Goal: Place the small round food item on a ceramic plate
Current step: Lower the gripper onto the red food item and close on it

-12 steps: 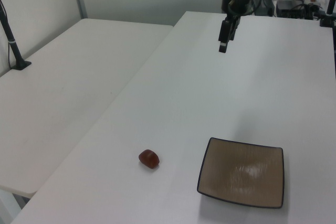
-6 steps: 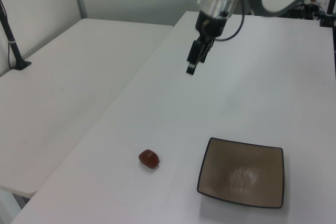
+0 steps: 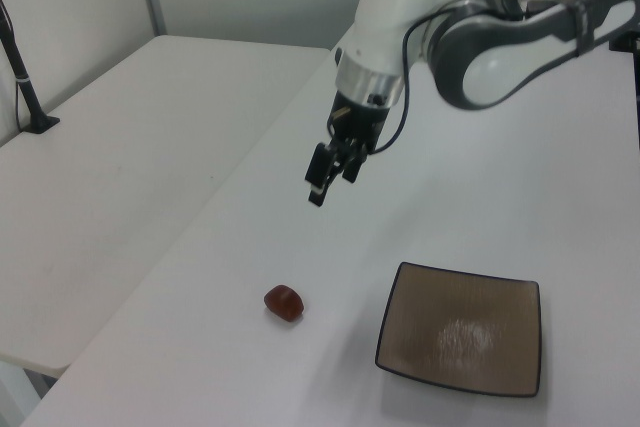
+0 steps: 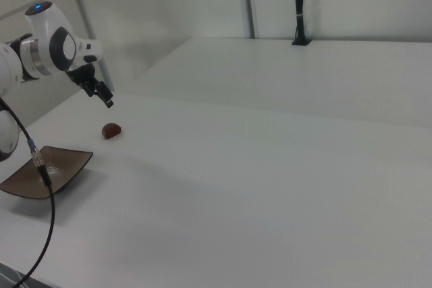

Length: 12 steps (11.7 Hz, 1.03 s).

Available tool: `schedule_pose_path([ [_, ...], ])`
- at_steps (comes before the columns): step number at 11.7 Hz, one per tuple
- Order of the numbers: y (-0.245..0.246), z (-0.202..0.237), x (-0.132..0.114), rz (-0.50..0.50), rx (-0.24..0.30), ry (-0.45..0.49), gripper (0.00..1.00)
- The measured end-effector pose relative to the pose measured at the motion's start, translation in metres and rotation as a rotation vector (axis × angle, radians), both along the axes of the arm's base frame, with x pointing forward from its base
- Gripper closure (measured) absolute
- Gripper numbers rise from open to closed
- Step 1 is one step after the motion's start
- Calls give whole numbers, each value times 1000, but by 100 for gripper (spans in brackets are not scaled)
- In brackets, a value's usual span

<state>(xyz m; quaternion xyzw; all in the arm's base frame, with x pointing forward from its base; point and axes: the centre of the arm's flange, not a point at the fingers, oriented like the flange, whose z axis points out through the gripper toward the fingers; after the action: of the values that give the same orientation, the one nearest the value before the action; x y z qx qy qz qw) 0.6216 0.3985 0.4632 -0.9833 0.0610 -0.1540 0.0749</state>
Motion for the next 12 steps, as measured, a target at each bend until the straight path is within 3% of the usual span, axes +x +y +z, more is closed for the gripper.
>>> schedule_pose_path([
  [7, 37, -77, 23, -22, 37, -101, 0],
  [12, 63, -110, 18, -7, -6, -135, 0],
])
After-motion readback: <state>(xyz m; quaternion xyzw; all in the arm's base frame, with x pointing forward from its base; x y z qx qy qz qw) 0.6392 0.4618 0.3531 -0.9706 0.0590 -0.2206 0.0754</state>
